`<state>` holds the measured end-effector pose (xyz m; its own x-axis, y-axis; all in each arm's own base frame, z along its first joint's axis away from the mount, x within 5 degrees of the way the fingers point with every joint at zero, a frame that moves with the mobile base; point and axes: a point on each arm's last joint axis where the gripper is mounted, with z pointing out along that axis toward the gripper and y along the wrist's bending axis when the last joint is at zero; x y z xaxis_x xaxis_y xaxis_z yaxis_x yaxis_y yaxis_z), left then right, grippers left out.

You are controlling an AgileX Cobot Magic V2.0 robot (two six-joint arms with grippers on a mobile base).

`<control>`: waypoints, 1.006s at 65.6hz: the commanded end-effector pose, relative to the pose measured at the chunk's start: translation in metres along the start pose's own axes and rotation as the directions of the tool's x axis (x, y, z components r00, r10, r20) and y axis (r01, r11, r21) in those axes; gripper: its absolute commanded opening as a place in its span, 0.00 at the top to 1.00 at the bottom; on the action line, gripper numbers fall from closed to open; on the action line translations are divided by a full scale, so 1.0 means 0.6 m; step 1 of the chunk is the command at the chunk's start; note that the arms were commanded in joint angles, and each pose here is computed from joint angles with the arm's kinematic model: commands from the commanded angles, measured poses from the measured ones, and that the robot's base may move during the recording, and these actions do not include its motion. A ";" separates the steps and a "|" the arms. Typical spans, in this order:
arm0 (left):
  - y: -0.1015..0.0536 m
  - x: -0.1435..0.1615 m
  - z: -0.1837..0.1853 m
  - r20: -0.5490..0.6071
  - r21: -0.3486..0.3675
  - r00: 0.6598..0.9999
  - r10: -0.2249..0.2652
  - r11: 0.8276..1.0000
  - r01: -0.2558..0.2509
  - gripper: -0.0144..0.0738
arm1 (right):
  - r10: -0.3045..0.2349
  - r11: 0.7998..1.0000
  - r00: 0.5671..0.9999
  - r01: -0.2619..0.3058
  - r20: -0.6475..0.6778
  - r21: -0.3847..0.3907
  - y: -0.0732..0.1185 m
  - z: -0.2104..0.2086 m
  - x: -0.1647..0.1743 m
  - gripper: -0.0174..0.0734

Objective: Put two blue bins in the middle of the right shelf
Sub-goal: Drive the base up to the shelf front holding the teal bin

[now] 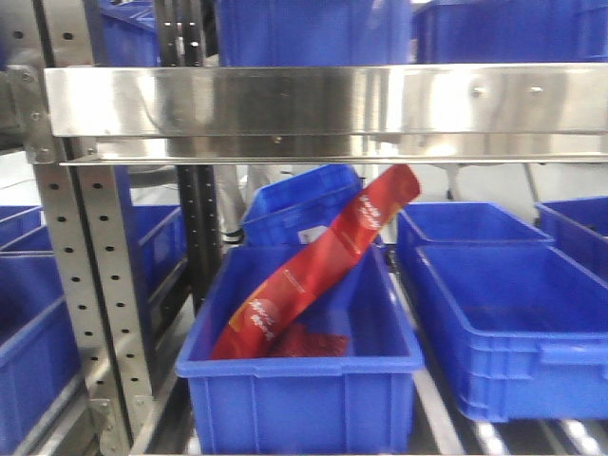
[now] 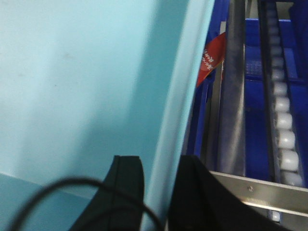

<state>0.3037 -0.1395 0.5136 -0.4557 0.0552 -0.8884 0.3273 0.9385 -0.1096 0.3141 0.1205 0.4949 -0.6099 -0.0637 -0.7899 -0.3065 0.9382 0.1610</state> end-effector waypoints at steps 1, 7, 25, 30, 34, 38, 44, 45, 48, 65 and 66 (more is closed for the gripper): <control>-0.014 -0.032 -0.030 0.185 0.077 0.983 -0.023 0.997 0.009 0.96 | -0.011 0.999 0.996 0.015 0.084 -0.046 0.011 -0.014 -0.013 0.98; -0.014 -0.032 -0.030 0.185 0.077 0.983 -0.023 0.997 0.009 0.96 | -0.011 0.999 0.996 0.015 0.084 -0.046 0.011 -0.014 -0.013 0.98; -0.014 -0.032 -0.030 0.185 0.077 0.983 -0.023 0.997 0.009 0.96 | -0.011 0.999 0.996 0.015 0.084 -0.046 0.011 -0.014 -0.013 0.98; -0.014 -0.032 -0.030 0.185 0.077 0.983 -0.023 0.997 0.009 0.96 | -0.011 0.999 0.996 0.015 0.084 -0.046 0.011 -0.014 -0.013 0.98; -0.014 -0.032 -0.030 0.185 0.077 0.983 -0.023 0.997 0.009 0.96 | -0.011 0.999 0.996 0.015 0.084 -0.046 0.011 -0.014 -0.013 0.98; -0.014 -0.032 -0.030 0.185 0.077 0.983 -0.023 0.997 0.009 0.96 | -0.011 0.999 0.996 0.015 0.084 -0.046 0.011 -0.014 -0.013 0.98; -0.014 -0.032 -0.030 0.185 0.077 0.983 -0.023 0.997 0.009 0.96 | -0.011 0.999 0.996 0.015 0.084 -0.046 0.011 -0.014 -0.013 0.98; -0.014 -0.032 -0.030 0.185 0.077 0.983 -0.023 0.997 0.009 0.96 | -0.011 0.999 0.996 0.015 0.084 -0.046 0.011 -0.014 -0.013 0.98; -0.014 -0.032 -0.030 0.185 0.077 0.983 -0.023 0.997 0.009 0.96 | -0.011 0.999 0.996 0.015 0.084 -0.046 0.011 -0.014 -0.013 0.98; -0.014 -0.032 -0.030 0.185 0.077 0.983 -0.023 0.997 0.009 0.96 | -0.011 0.999 0.996 0.015 0.084 -0.046 0.011 -0.014 -0.013 0.98; -0.014 -0.033 -0.030 0.185 0.075 0.982 -0.022 0.997 0.008 0.96 | -0.011 0.999 0.996 0.015 0.084 -0.046 0.011 -0.014 -0.013 0.98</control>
<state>0.3037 -0.1395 0.5136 -0.4557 0.0552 -0.8884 0.3273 0.9385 -0.1096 0.3141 0.1205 0.4949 -0.6099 -0.0637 -0.7899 -0.3065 0.9382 0.1610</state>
